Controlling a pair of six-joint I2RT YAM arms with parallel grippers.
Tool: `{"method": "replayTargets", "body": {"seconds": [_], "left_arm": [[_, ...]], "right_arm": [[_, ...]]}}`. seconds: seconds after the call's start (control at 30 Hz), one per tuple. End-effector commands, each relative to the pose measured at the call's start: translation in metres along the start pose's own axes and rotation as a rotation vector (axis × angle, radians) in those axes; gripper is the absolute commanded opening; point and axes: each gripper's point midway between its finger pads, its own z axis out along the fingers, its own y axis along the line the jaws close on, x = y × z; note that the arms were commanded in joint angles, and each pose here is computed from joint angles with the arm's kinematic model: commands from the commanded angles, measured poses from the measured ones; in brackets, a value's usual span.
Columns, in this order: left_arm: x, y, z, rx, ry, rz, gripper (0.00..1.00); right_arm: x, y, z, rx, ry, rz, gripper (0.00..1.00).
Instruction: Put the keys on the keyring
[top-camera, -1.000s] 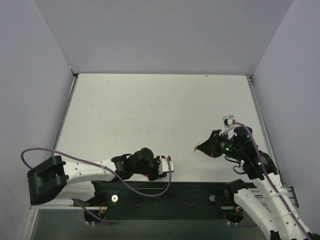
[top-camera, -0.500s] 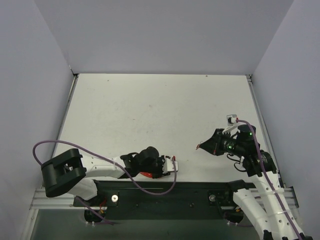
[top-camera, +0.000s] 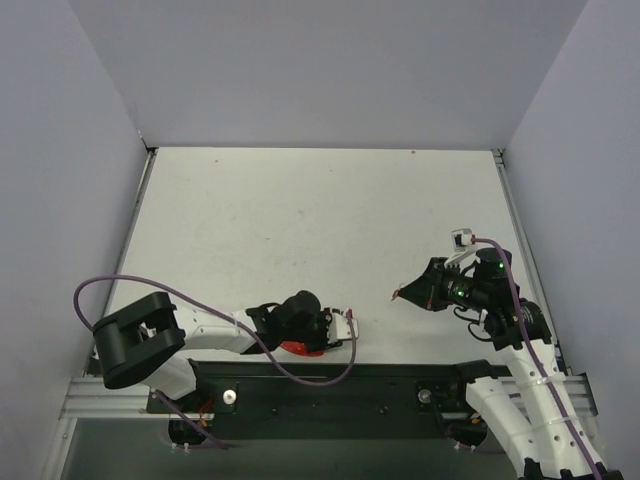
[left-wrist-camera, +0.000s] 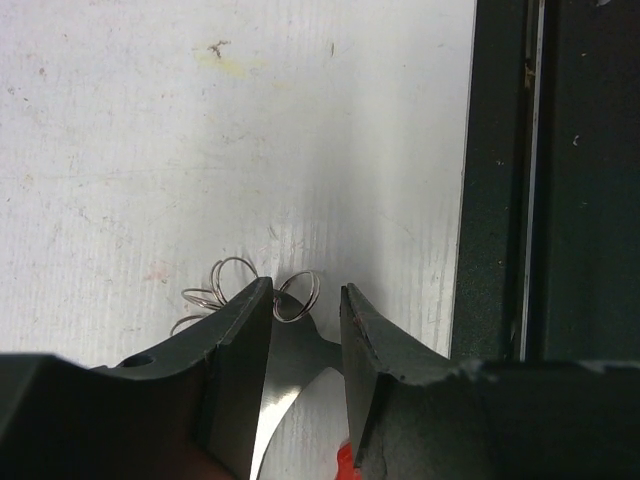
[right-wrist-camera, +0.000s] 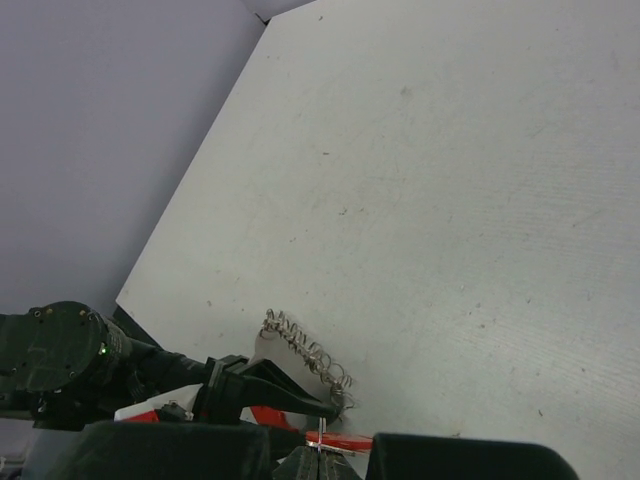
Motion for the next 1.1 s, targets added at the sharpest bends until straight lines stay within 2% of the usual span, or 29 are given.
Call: {"method": "replayTargets", "body": {"seconds": [0.0,0.27,0.37,0.43,0.5,0.77,1.07], "left_arm": [[-0.023,0.013,0.006,-0.021,-0.059,0.023,0.43],[-0.017,0.025,0.010,-0.043,-0.044,0.017,0.37],[-0.016,0.028,0.011,-0.045,-0.046,0.010,0.27],[-0.017,0.028,0.010,-0.039,-0.054,0.010,0.11],[-0.020,0.031,0.009,-0.044,-0.062,0.007,0.00],[-0.053,0.032,-0.016,-0.043,-0.113,0.014,0.00],[-0.119,0.023,-0.089,-0.051,-0.261,0.065,0.00]], "right_arm": [[0.001,0.003,0.001,-0.029,0.006,-0.012,0.00],[0.002,0.007,0.000,-0.054,0.012,-0.015,0.00],[0.002,0.008,0.000,-0.059,0.011,-0.019,0.00],[0.002,0.009,0.000,-0.064,0.015,-0.017,0.00],[0.003,0.011,0.000,-0.071,0.019,-0.015,0.00],[-0.007,0.025,-0.005,-0.123,0.003,-0.027,0.00],[-0.016,0.070,-0.010,-0.270,-0.009,-0.078,0.00]]}}
